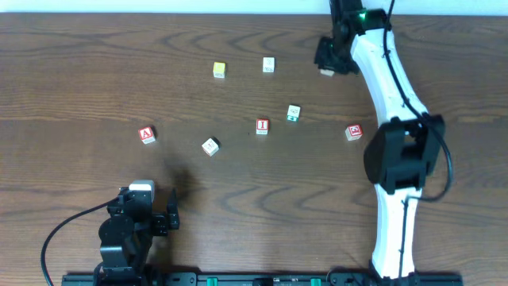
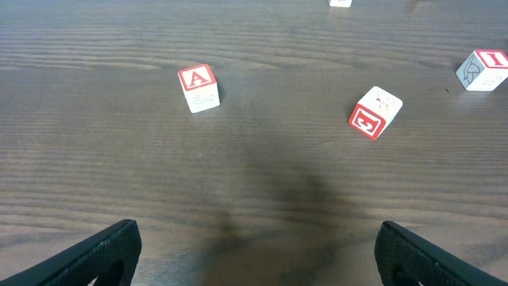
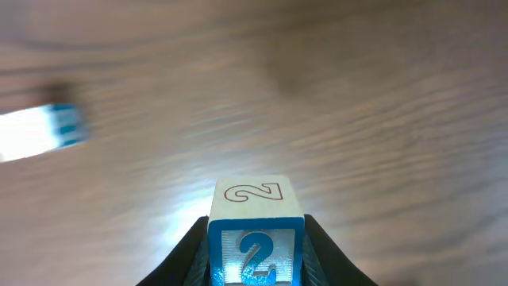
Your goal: Spell out Ai2
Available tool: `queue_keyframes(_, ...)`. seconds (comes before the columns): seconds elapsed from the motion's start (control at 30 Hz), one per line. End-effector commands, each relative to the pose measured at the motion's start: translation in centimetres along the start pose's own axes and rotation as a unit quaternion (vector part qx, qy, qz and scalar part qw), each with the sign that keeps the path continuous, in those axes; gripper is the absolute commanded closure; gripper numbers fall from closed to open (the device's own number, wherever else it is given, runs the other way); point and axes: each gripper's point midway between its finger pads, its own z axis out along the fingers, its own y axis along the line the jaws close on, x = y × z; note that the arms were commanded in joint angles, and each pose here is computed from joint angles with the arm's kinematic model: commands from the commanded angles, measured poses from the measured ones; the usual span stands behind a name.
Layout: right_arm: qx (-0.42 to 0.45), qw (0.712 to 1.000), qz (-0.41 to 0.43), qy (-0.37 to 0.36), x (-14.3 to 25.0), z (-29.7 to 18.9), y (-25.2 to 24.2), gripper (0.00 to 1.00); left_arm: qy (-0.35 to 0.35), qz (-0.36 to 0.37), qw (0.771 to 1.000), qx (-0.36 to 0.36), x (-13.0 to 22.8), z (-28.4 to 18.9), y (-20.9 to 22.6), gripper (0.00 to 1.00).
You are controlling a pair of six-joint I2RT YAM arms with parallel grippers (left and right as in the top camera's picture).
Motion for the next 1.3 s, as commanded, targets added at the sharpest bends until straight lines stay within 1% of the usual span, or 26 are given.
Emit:
queue_keyframes(0.0,-0.045,0.998,-0.047,-0.005,2.0,-3.9,5.1,0.99,0.000,0.005,1.000,-0.001,0.2,0.1,0.1,0.05)
queue_keyframes(0.1,-0.071,0.991,-0.109,0.029,5.2,-3.3,8.5,0.99,0.000,0.005,1.000,-0.001,0.2,0.1,0.1,0.05)
queue_keyframes(0.17,-0.071,0.986,-0.144,0.035,6.8,-2.7,10.2,0.99,0.000,0.005,1.000,-0.001,0.2,0.1,0.1,0.05)
queue_keyframes(0.23,-0.062,0.984,-0.162,0.036,8.0,-2.0,11.1,0.98,0.000,0.005,1.000,-0.001,0.2,0.1,0.1,0.05)
queue_keyframes(0.37,-0.049,0.983,-0.166,0.056,9.6,0.1,10.6,0.98,0.000,0.005,1.000,-0.001,0.2,0.1,0.1,0.05)
queue_keyframes(0.53,-0.035,0.981,-0.156,0.112,13.0,3.8,8.4,0.98,0.000,0.005,1.000,-0.001,0.2,0.1,0.1,0.05)
queue_keyframes(0.83,-0.037,0.982,-0.155,0.105,13.6,6.8,7.4,0.98,0.000,0.005,1.000,-0.001,0.2,0.1,0.1,0.05)
queue_keyframes(0.93,-0.012,0.982,-0.148,0.117,14.1,7.6,5.5,0.99,0.000,0.005,1.000,-0.001,0.2,0.1,0.1,0.05)
queue_keyframes(1.0,0.021,0.985,-0.120,0.122,14.0,7.9,3.5,0.98,0.000,0.005,1.000,-0.001,0.2,0.1,0.1,0.05)
queue_keyframes(1.07,0.023,0.986,-0.109,0.122,13.6,7.9,2.8,0.99,0.000,0.005,1.000,-0.001,0.2,0.1,0.1,0.05)
queue_keyframes(1.17,0.014,0.987,-0.101,0.122,13.3,7.6,2.8,0.99,0.000,0.005,1.000,-0.001,0.2,0.1,0.1,0.05)
queue_keyframes(1.27,-0.007,0.985,-0.101,0.140,14.4,7.1,3.9,0.98,0.000,0.005,1.000,-0.001,0.2,0.1,0.1,0.05)
